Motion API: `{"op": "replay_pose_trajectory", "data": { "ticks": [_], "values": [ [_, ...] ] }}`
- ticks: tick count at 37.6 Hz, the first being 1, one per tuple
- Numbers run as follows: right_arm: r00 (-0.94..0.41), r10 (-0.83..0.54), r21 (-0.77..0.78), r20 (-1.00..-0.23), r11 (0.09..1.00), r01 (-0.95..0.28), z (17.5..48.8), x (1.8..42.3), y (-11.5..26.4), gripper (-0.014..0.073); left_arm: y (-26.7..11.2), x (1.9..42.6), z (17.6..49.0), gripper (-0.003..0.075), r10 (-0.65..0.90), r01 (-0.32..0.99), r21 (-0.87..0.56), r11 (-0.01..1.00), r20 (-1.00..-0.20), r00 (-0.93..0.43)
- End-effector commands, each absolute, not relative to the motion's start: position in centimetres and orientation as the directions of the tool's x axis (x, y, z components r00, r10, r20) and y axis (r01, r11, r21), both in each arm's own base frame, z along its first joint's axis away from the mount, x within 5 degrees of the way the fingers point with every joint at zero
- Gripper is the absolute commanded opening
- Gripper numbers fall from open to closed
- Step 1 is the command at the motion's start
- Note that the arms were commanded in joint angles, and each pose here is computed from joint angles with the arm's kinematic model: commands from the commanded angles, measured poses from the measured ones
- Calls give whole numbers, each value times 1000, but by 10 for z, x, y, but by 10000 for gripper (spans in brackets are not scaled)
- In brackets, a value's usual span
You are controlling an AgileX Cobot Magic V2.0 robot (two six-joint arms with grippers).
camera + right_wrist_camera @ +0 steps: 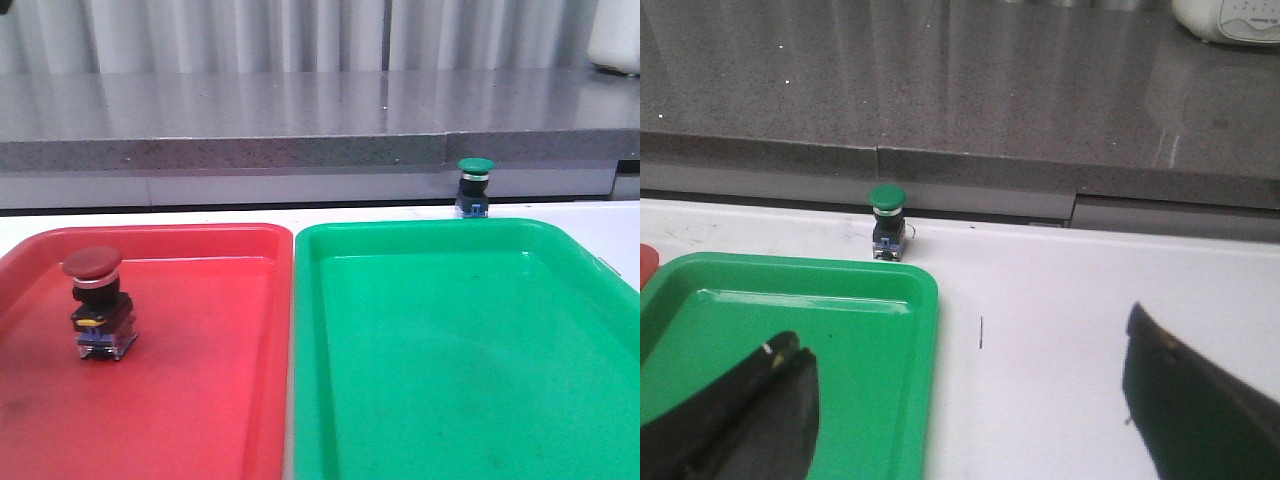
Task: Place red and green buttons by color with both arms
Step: 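Withdraw the left gripper upward away from the red tray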
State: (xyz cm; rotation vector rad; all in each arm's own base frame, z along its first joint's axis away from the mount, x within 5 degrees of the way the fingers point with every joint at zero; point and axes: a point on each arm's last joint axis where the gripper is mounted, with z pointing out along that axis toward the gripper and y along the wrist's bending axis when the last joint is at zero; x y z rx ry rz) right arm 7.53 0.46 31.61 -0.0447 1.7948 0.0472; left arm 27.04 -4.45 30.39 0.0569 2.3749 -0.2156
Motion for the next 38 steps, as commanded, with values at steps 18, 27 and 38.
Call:
{"op": "replay_pose_trajectory", "data": {
  "ticks": [18,27,38],
  "values": [
    [-136,5,11,-991,999,-47,332,78,4,634,-21,142,314,-20,-95,114,-139,984,-941,-325],
    [-136,5,11,-991,999,-47,332,78,4,634,-14,89,307,-20,-117,137,-135,981,-984,-138],
    [-136,5,11,-991,999,-47,332,78,4,634,-10,55,307,-20,-138,158,-133,978,-990,20]
  ]
}}
